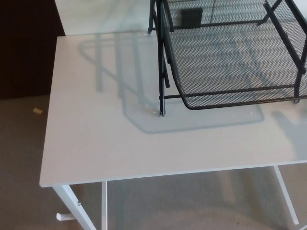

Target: The robot walks towards a desk on which a file tray is kept in the middle and a cube is kept to its right. The robot lifts the cube using its right hand and places it on the file tray.

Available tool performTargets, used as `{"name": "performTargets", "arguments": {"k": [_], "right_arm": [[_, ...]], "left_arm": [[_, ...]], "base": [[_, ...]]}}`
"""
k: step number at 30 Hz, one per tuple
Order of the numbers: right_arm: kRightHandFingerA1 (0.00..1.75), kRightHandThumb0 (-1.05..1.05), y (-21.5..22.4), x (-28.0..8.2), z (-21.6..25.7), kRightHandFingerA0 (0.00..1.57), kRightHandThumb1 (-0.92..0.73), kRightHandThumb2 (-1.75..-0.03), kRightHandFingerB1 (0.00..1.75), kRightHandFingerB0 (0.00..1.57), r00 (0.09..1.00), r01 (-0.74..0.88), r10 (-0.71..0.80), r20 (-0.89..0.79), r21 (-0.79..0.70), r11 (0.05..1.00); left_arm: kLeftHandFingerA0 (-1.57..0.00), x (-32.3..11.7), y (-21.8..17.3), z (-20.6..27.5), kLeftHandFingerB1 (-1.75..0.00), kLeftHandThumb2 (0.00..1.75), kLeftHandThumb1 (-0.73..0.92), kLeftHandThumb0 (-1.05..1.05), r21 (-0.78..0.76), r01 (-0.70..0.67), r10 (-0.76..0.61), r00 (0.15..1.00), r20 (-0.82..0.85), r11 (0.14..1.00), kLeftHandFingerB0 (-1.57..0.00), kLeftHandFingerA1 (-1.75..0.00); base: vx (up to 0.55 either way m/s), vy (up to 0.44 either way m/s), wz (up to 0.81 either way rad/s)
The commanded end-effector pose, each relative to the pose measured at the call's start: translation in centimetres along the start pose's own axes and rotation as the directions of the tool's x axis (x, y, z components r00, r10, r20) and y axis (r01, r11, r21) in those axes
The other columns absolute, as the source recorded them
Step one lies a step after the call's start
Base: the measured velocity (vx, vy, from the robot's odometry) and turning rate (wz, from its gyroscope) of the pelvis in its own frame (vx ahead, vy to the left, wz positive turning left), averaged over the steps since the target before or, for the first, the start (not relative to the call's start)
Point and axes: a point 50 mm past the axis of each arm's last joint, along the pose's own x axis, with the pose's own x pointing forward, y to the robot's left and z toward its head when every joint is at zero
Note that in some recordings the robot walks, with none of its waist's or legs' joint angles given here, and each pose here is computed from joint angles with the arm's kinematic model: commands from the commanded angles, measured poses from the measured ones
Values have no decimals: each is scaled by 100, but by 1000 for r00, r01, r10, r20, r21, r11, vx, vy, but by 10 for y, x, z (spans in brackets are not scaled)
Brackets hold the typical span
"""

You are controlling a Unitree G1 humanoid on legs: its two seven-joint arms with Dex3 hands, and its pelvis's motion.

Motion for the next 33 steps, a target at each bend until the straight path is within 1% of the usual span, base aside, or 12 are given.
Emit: {"name": "performTargets", "arguments": {"k": [1,6,10,11,16,17,18,22,26,27,28,33], "right_arm": [[15,-90,9,13,9,0,-53,-87,10,0,968,-241,211,-139,-259,935],[3,-81,27,16,8,0,-49,-79,8,0,922,-374,322,-214,-284,883],[15,-67,43,13,-1,0,-45,-81,20,0,858,-502,431,-280,-276,820],[24,-58,50,11,-5,0,-60,-61,19,2,822,-560,484,-301,-274,782],[19,-69,69,9,-17,0,-45,-83,21,1,776,-627,518,-360,-351,695],[15,-71,72,10,-18,0,-47,-83,20,1,774,-628,511,-373,-358,691],[9,-69,77,10,-21,0,-43,-77,18,3,771,-631,506,-387,-351,692],[28,-62,84,12,-24,2,-42,-83,29,2,766,-639,503,-400,-392,661],[21,-72,89,16,-21,0,-48,-87,23,1,758,-652,487,-433,-486,582],[20,-74,89,16,-22,0,-48,-85,22,3,760,-650,490,-428,-495,576],[15,-77,90,16,-22,0,-49,-84,20,4,758,-652,491,-429,-500,570],[18,-71,90,17,-25,0,-45,-83,28,5,767,-642,493,-411,-495,586]], "left_arm": [[-27,-5,15,2,-67,127,67,-105,14,-39,39,999,13,999,0,-86],[-22,-7,18,0,-70,112,63,-105,22,-52,51,999,15,998,-4,-85],[-25,-8,20,-2,-65,127,69,-105,23,-47,47,999,7,999,0,-83],[-17,-7,19,-3,-60,127,69,-105,8,-47,47,999,3,999,0,-79],[-26,-7,18,-4,-65,126,69,-105,28,-53,53,999,-4,998,0,-83],[-17,-7,18,-4,-76,75,92,-105,32,-52,53,999,-6,998,-9,-90],[-24,-7,18,-4,-64,127,69,-105,39,-47,48,999,-4,998,0,-82],[-26,-9,20,-7,-64,127,69,-105,40,-48,48,999,-2,998,0,-83],[-22,-10,20,-8,-65,126,68,-105,24,-47,47,999,4,999,0,-81],[-18,-9,20,-8,-78,72,92,-105,34,-50,50,999,-3,998,-4,-96],[-32,-9,20,-7,-69,126,69,-105,34,-48,48,999,-3,998,-7,-87],[-11,-9,21,-7,-61,125,67,-105,-25,-42,42,999,-8,999,-3,-77]], "base": [[0,0,0],[0,0,0],[0,0,0],[0,0,0],[0,0,0],[0,0,0],[0,0,0],[0,0,0],[0,0,0],[0,0,0],[0,0,0],[0,0,0]]}}
